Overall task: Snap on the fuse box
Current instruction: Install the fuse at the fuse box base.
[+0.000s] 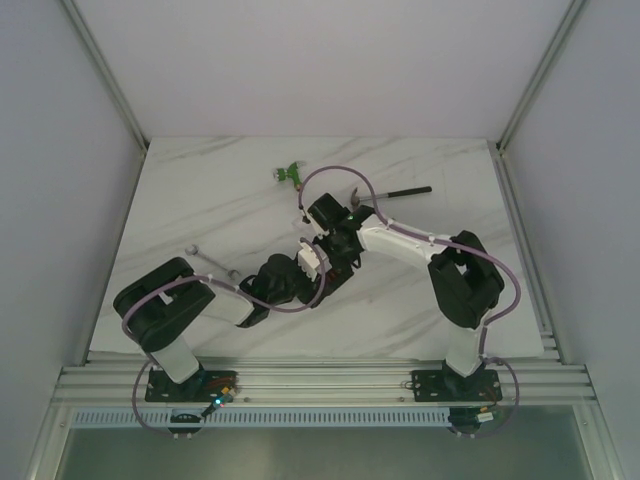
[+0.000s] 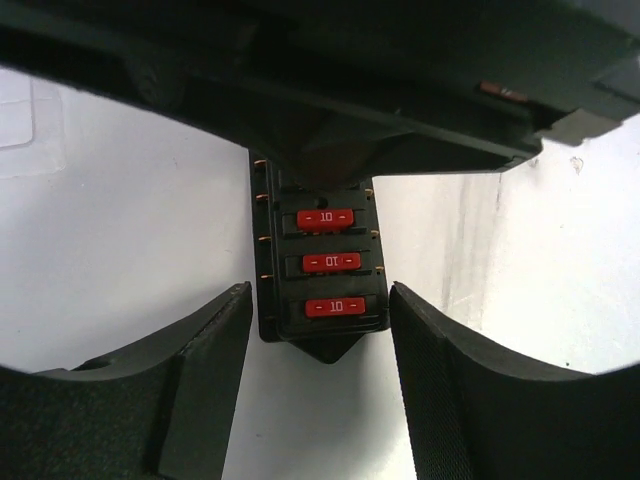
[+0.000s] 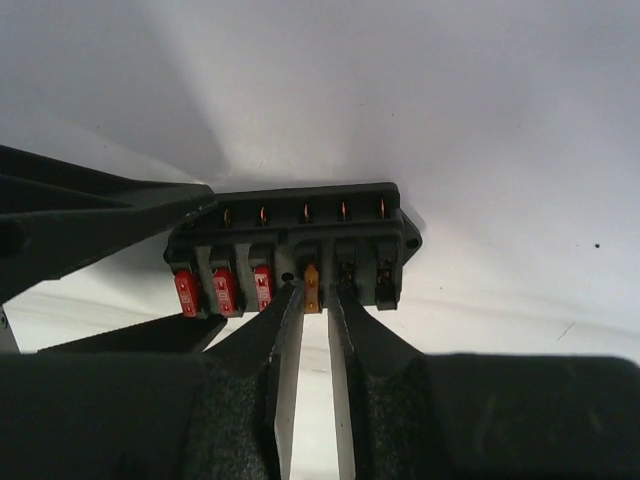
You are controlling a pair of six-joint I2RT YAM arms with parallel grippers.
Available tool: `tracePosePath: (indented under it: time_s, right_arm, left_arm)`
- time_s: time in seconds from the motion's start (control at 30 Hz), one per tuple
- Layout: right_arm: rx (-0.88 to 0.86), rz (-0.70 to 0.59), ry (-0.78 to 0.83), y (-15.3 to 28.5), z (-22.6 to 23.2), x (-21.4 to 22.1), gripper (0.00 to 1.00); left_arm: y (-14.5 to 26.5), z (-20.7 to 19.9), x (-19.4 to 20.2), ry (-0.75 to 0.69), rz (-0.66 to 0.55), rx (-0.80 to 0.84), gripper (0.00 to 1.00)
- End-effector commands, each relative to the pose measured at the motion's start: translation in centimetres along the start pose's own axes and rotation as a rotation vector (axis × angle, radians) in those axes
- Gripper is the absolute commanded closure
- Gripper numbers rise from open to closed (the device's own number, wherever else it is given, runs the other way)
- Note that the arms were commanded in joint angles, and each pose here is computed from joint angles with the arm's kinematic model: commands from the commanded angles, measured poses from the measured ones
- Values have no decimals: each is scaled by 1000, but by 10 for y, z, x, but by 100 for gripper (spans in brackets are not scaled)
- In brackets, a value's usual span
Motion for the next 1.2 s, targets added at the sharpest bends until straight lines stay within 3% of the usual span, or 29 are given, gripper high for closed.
tracePosePath:
  time_s: [0.0, 0.23, 0.53, 1.17]
  right_arm:
    - [-3, 19, 9, -10, -2, -1, 79]
    - [-5, 47, 18, -15, -2, 2, 100]
    - [46, 154, 87, -32, 2, 18, 100]
    - [-64, 318, 186, -78, 42, 46, 100]
  left_arm:
    - [-7, -2, -2, -28, -4, 35, 35]
    - [-8, -1, 1, -35, 14, 32, 46]
    - [-6, 3, 5, -26, 28, 21, 61]
    - [-3, 7, 7, 3, 6, 23, 68]
Point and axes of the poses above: each gripper's point midway between its finger pads, its own y axis back along the fingers, its own z axis along the line the jaws close on, x = y × z, the point moved 9 cm from there along y, back along the fingers, and after that the axes turned 4 degrees about -y, right-handed, at the moved point
